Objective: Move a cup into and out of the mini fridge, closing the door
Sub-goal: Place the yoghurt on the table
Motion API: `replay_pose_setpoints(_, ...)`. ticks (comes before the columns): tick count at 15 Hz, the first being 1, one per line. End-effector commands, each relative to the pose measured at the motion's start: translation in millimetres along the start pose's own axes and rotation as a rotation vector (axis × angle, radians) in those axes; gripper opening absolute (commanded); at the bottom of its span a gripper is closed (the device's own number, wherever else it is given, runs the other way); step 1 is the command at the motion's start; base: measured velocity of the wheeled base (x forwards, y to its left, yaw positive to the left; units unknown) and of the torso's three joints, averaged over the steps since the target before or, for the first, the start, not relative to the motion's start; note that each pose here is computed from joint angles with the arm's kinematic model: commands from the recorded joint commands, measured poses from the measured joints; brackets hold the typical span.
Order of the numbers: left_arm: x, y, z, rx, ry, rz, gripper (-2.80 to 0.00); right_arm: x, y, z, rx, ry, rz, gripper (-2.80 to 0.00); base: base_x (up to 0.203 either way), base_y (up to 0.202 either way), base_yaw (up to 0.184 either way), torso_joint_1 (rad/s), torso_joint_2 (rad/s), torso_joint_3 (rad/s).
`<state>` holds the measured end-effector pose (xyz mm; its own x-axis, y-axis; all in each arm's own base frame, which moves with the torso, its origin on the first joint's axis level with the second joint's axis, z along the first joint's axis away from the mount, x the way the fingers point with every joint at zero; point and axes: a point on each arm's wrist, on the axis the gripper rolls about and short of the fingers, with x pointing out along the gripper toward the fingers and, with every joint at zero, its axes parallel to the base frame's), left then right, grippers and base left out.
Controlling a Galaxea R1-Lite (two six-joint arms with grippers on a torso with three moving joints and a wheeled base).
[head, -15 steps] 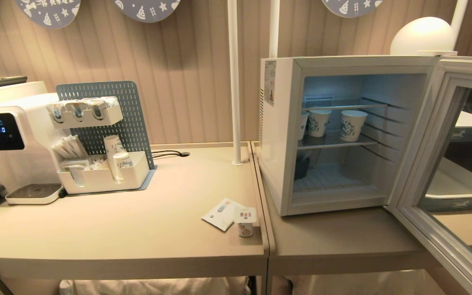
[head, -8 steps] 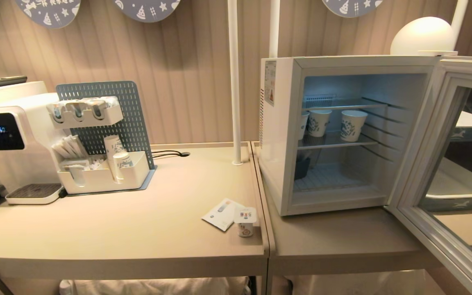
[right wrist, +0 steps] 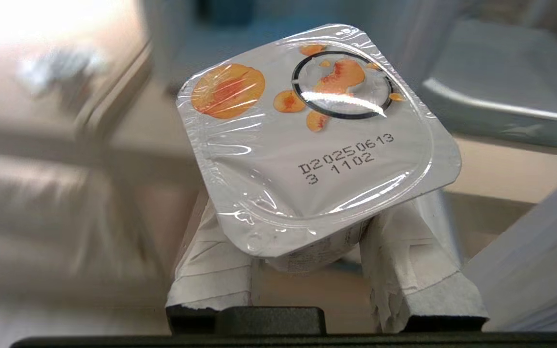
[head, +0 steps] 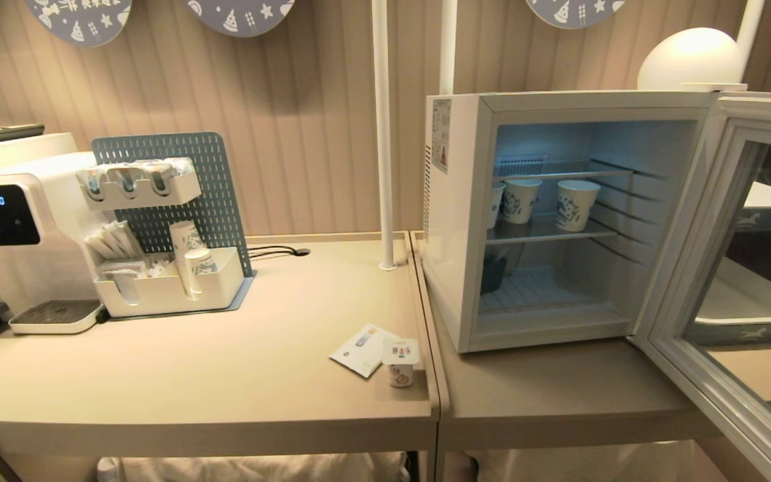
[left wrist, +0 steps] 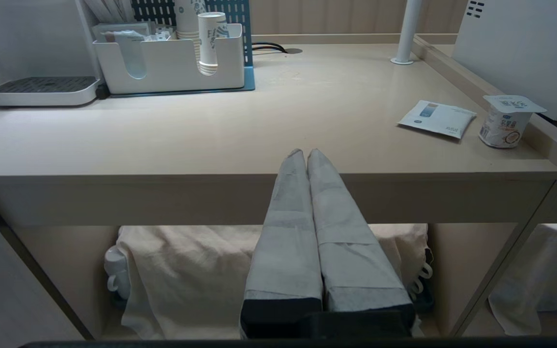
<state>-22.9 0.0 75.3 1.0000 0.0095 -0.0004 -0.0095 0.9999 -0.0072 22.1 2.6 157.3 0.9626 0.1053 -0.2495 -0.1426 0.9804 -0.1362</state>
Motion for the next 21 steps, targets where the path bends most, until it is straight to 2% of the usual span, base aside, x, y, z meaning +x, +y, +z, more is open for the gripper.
replay_pose_setpoints(1, 0, 0.0, 0, 0.0, 0.003, 0.001, -2.8, -11, -3, -5, -0.08, 0.119, 0.08, -2.8, 0.0, 0.0, 0.0, 0.0, 0.0, 0.0)
replay_pose_setpoints(2, 0, 0.0, 0, 0.0, 0.003, 0.001, -2.8, -8, -1, -8, -0.17, 0.188, 0.084, -2.8, 0.0, 0.0, 0.0, 0.0, 0.0, 0.0)
replay_pose_setpoints(3, 0, 0.0, 0, 0.0, 0.003, 0.0, -2.8, -6, -1, -11, -0.228, 0.241, 0.051, -2.8, 0.0, 0.0, 0.0, 0.0, 0.0, 0.0)
replay_pose_setpoints(6, 0, 0.0, 0, 0.0, 0.003, 0.001, -2.8, -9, -5, -18, -0.33, 0.32, -0.137, -2.8, 0.0, 0.0, 0.0, 0.0, 0.0, 0.0)
replay_pose_setpoints(10, 0, 0.0, 0, 0.0, 0.003, 0.001, -2.8, -34, -4, -33, -0.305, 0.296, -0.377, -2.8, 0.0, 0.0, 0.0, 0.0, 0.0, 0.0)
replay_pose_setpoints(13, 0, 0.0, 0, 0.0, 0.003, 0.001, -2.8, -55, 3, -53, -0.272, 0.243, -0.44, -2.8, 0.0, 0.0, 0.0, 0.0, 0.0, 0.0)
replay_pose_setpoints(14, 0, 0.0, 0, 0.0, 0.003, -0.001, -2.8, -60, 5, -59, -0.24, 0.208, -0.45, -2.8, 0.0, 0.0, 0.0, 0.0, 0.0, 0.0)
replay_pose_setpoints(15, 0, 0.0, 0, 0.0, 0.003, -0.001, -2.8, -64, 8, -65, -0.163, 0.147, -0.424, -2.8, 0.0, 0.0, 0.0, 0.0, 0.0, 0.0)
replay_pose_setpoints(18, 0, 0.0, 0, 0.0, 0.003, 0.0, -2.8, -63, 14, -72, 0.148, 0.005, -0.232, -2.8, 0.0, 0.0, 0.0, 0.0, 0.0, 0.0)
replay_pose_setpoints(19, 0, 0.0, 0, 0.0, 0.003, 0.0, -2.8, -57, 15, -75, 0.194, -0.021, -0.206, -2.8, 0.0, 0.0, 0.0, 0.0, 0.0, 0.0)
replay_pose_setpoints(21, 0, 0.0, 0, 0.0, 0.003, -0.001, -2.8, -43, 15, -81, 0.223, -0.084, -0.169, -2.8, 0.0, 0.0, 0.0, 0.0, 0.0, 0.0)
